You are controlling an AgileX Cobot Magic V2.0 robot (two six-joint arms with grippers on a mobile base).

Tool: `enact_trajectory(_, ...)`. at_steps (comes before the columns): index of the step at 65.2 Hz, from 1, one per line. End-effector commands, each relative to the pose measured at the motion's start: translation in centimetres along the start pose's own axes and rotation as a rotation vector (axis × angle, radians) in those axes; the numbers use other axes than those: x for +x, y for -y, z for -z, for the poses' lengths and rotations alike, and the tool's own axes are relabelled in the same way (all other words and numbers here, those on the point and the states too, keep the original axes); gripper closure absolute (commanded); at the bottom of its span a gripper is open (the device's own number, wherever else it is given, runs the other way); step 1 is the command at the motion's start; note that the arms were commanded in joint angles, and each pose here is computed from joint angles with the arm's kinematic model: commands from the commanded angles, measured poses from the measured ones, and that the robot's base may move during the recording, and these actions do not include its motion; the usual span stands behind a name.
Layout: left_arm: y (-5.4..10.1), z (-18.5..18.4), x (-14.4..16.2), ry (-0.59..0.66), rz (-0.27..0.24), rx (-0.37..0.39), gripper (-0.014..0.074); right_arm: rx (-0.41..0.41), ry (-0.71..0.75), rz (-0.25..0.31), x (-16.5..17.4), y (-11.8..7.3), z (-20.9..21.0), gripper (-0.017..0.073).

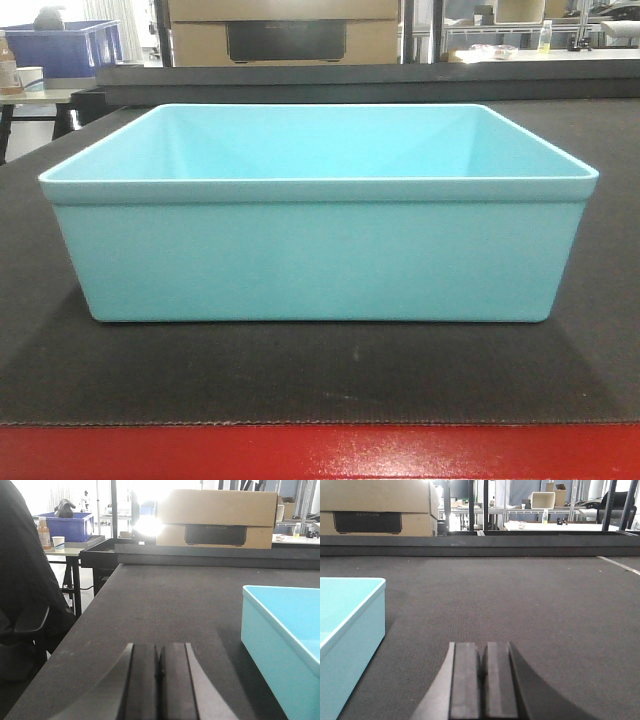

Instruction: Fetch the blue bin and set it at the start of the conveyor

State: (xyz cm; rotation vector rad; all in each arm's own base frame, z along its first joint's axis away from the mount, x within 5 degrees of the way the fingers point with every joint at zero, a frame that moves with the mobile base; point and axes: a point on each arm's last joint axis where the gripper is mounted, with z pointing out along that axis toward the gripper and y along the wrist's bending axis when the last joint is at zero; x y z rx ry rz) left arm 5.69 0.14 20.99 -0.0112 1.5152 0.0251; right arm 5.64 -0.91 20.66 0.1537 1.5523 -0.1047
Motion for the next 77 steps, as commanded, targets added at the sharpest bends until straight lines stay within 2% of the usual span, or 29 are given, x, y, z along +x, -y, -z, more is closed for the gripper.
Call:
enact_trajectory(1, -0.01, 0.05, -0.27, 0.025, -0.003, -0.002, 0.0704, 0.004, 0.040, 0.007, -0.33, 0.03, 0.07, 0.0721)
enact_trajectory(77, -0.01, 0.05, -0.27, 0.025, -0.003, -0.002, 0.0704, 0.006, 0.055, 0.007, -0.47, 0.05, 0.08, 0.0721)
